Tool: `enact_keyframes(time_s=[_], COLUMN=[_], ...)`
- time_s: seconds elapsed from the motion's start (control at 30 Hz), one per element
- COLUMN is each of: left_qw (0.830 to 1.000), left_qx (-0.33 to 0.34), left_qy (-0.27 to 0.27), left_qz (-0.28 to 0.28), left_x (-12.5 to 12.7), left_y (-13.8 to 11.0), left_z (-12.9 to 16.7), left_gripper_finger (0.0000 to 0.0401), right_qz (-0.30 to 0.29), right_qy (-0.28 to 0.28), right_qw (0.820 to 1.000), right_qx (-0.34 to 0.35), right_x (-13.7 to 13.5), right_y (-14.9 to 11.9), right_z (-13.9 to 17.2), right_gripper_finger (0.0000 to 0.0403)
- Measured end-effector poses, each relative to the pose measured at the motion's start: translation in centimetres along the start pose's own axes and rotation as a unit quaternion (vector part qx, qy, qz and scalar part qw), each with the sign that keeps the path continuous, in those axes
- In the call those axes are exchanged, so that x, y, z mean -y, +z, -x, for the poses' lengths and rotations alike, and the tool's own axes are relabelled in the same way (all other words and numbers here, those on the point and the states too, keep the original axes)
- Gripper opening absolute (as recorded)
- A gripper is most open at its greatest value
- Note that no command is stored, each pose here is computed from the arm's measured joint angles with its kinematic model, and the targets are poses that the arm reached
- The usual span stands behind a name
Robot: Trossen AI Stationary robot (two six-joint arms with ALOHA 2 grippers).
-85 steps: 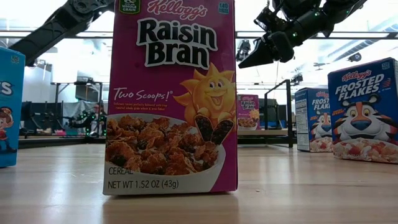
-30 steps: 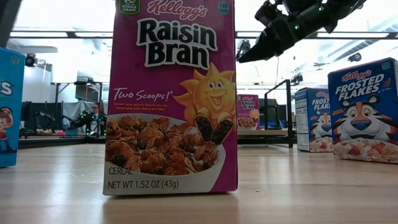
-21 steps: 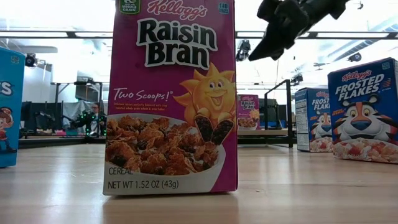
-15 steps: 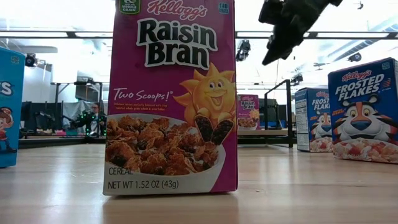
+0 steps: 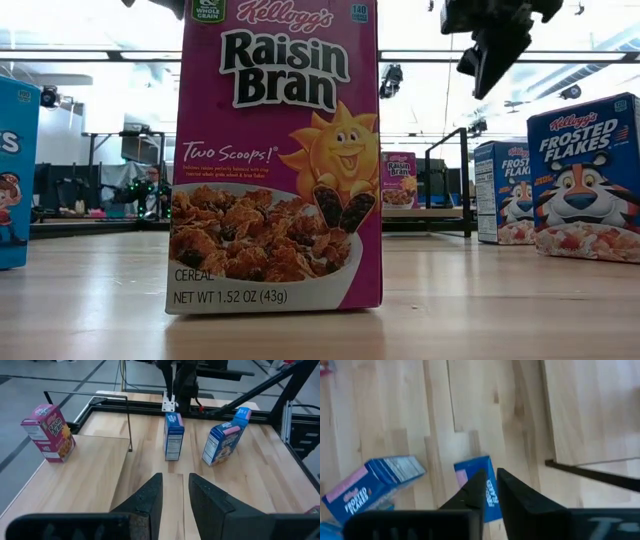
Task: Stack cereal on shelf
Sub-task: Put the top dark blue cereal box on the shelf
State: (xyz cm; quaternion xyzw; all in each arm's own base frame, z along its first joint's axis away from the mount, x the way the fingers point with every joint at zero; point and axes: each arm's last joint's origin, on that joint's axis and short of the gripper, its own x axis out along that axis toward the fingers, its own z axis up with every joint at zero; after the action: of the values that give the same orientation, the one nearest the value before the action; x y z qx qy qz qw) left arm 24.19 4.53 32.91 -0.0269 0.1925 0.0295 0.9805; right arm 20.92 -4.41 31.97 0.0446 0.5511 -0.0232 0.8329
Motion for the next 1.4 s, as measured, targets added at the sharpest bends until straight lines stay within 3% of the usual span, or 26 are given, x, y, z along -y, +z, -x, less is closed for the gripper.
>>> enact_keyframes(time_s=[0.4, 0.6, 1.23, 1.4], left_qw=[1.000, 1.000, 1.000, 1.000], left_qx=[0.002, 0.001, 0.000, 0.000], left_qy=[0.000, 0.000, 0.001, 0.001], left_qz=[-0.006, -0.013, -0.016, -0.016], left_x=[0.0, 0.0, 0.0, 0.0], left_y=[0.0, 0.0, 0.0, 0.0], left_z=[0.0, 0.0, -0.1, -0.1], left_gripper_finger=[0.0077, 0.0077, 0.0077, 0.0077], right_qz=[0.007, 0.003, 0.044, 0.044], right_qy=[-0.003, 0.002, -0.023, -0.023], right_qw=[0.998, 0.996, 0.991, 0.990], right_qx=[-0.056, -0.087, -0.122, -0.130], right_x=[0.1, -0.1, -1.3, -1.2], right_y=[-1.6, -2.7, -2.2, -2.1], right_z=[-2.6, -4.0, -6.8, -7.1], right_gripper_finger=[0.0233, 0.0291, 0.0294, 0.0277])
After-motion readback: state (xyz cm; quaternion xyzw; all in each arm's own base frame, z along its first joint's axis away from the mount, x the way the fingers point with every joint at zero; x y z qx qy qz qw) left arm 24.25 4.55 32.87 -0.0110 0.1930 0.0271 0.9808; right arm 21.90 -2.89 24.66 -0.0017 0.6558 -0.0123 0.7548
